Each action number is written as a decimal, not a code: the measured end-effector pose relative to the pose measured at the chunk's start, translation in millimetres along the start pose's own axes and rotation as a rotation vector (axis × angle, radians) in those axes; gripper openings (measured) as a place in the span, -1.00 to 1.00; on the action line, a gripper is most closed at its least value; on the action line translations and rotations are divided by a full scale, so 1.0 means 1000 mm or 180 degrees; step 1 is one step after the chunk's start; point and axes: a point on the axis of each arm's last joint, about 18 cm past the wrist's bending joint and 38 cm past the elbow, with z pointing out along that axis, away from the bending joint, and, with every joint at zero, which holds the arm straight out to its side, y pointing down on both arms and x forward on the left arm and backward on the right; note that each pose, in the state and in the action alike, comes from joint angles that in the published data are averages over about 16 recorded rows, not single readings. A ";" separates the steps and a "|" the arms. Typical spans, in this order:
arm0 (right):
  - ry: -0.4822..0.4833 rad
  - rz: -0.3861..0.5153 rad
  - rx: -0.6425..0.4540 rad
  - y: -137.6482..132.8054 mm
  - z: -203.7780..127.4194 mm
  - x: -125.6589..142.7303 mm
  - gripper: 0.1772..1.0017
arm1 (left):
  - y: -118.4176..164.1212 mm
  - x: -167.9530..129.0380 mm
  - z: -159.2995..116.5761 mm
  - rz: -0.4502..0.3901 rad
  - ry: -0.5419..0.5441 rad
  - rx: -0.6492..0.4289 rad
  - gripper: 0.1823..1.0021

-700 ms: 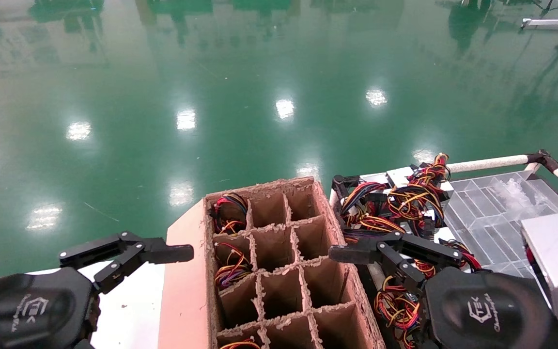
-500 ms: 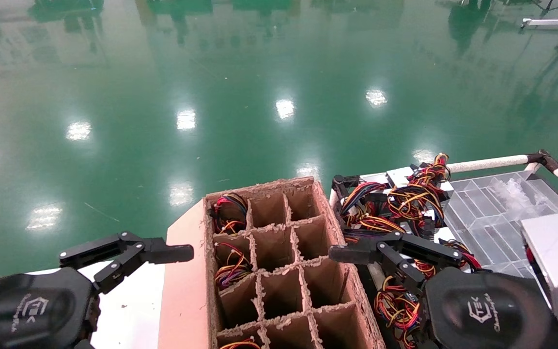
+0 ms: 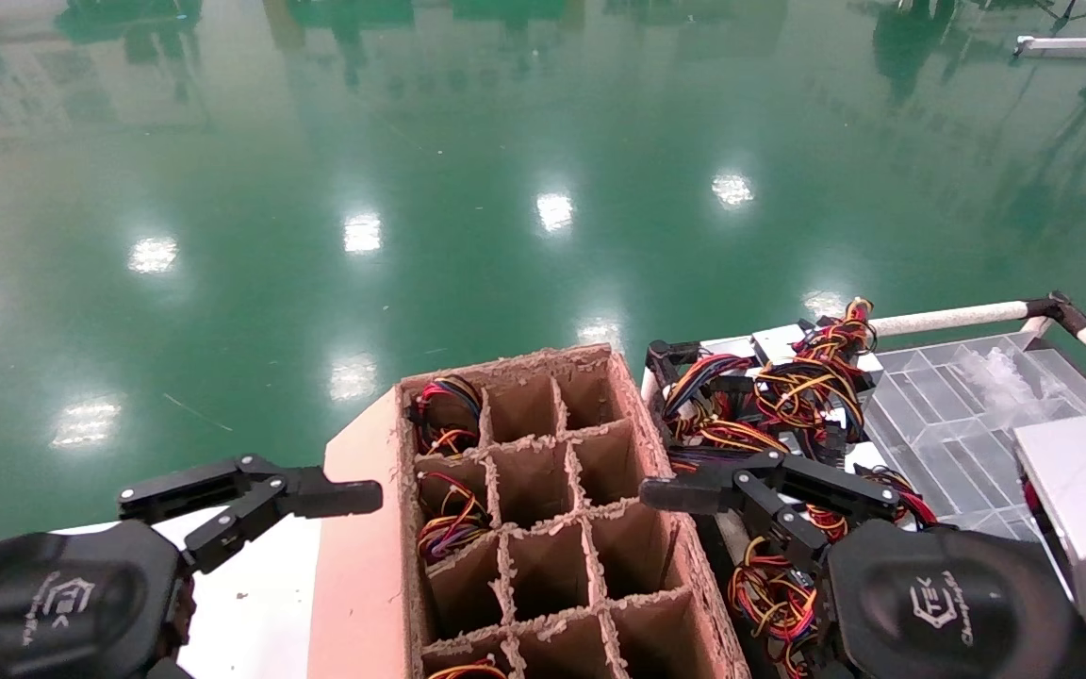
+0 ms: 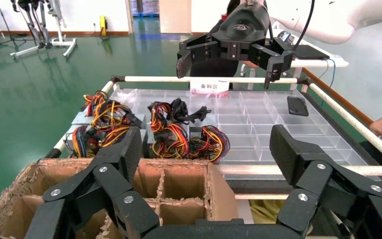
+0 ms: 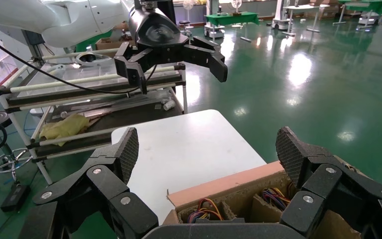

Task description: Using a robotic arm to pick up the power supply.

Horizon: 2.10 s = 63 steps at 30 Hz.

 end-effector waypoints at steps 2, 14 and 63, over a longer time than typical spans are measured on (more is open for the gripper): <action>0.0000 0.0000 0.0000 0.000 0.000 0.000 0.99 | 0.000 0.000 0.000 0.0000 0.0000 0.0000 0.85; 0.0000 0.0000 0.0000 0.000 0.000 0.000 0.99 | 0.000 0.000 0.000 0.0000 0.0000 0.0000 0.40; 0.0532 -0.0449 -0.1053 0.072 0.207 0.154 0.99 | 0.000 0.000 0.000 0.0000 0.0000 0.0000 -0.68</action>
